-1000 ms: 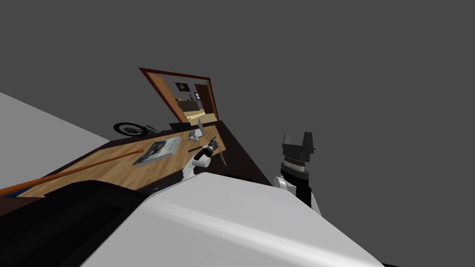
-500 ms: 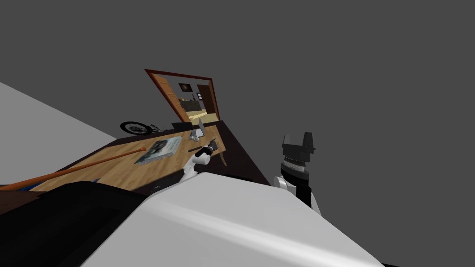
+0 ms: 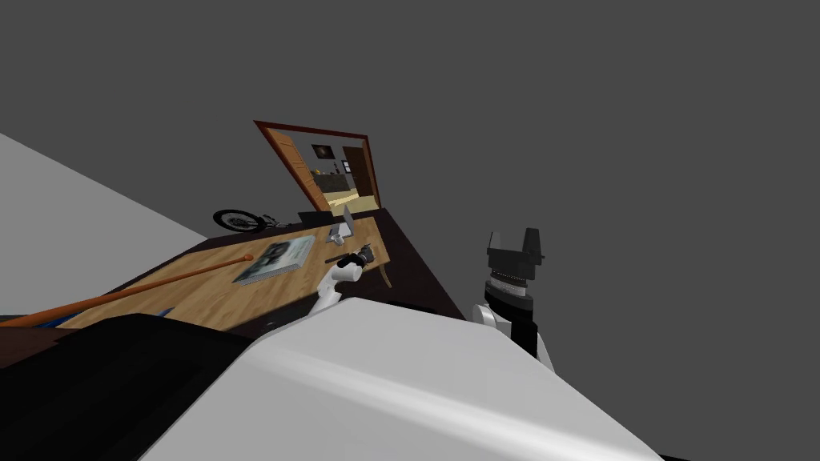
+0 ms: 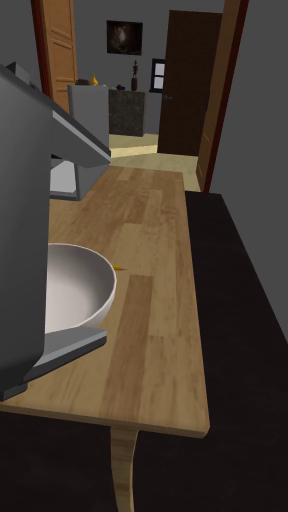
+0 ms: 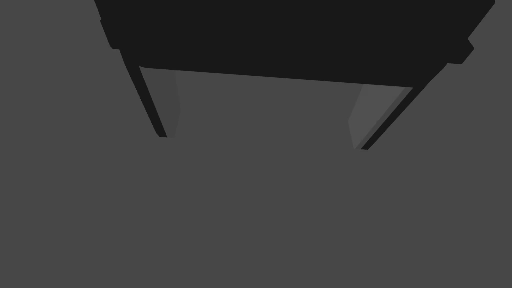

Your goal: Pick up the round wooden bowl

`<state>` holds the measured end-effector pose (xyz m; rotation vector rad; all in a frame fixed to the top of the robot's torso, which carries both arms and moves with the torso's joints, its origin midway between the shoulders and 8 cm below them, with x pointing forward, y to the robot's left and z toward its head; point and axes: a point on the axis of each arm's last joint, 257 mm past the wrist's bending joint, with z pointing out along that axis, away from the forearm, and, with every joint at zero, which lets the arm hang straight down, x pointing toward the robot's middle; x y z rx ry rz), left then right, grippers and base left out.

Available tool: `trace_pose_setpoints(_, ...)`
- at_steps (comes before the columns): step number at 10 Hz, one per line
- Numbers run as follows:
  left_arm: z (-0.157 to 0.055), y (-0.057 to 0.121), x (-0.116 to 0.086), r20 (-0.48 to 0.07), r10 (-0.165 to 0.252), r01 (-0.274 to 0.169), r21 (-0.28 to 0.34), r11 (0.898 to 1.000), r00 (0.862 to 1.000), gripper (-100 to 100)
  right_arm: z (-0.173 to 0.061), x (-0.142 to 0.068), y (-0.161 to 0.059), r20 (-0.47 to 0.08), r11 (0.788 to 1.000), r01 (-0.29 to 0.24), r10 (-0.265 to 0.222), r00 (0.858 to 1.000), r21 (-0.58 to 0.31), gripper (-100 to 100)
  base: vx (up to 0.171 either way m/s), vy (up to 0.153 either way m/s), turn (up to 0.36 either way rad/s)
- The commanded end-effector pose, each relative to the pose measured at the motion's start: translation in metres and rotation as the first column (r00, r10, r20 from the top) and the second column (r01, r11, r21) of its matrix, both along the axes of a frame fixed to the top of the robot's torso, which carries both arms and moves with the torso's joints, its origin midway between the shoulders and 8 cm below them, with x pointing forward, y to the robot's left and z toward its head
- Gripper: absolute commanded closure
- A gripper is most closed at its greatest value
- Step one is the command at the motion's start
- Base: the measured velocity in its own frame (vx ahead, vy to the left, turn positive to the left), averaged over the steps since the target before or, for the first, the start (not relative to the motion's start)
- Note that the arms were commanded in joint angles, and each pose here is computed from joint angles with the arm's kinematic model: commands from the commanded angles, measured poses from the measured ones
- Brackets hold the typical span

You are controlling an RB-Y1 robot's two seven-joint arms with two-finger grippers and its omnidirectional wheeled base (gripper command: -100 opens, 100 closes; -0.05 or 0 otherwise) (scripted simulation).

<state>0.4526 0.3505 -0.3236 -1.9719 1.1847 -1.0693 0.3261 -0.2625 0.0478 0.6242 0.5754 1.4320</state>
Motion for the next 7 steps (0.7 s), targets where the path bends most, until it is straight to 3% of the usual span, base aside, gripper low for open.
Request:
trace_pose_setpoints(1, -0.013, 0.011, -0.005, -0.051, 0.03, -0.031, -0.034, 0.999, 0.998, -100, 0.0, 0.0, 0.0, 0.0, 1.0, 0.0, 0.0, 1.0, 0.0, 0, 0.042, 0.016, 0.01)
trace_pose_setpoints(4, -0.032, 0.025, -0.013, -0.125, 0.077, -0.089, -0.088, 0.992, 0.989, -100, 0.0, 0.0, 0.0, 0.0, 1.0, 0.0, 0.0, 1.0, 0.0, 0, 0.044, 0.02, 0.012)
trace_pose_setpoints(7, -0.057, 0.041, -0.028, -0.225, 0.138, -0.177, -0.162, 0.971, 0.965, -100, 0.0, 0.0, 0.0, 0.0, 1.0, 0.0, 0.0, 1.0, 0.0, 0, 0.052, 0.031, 0.007)
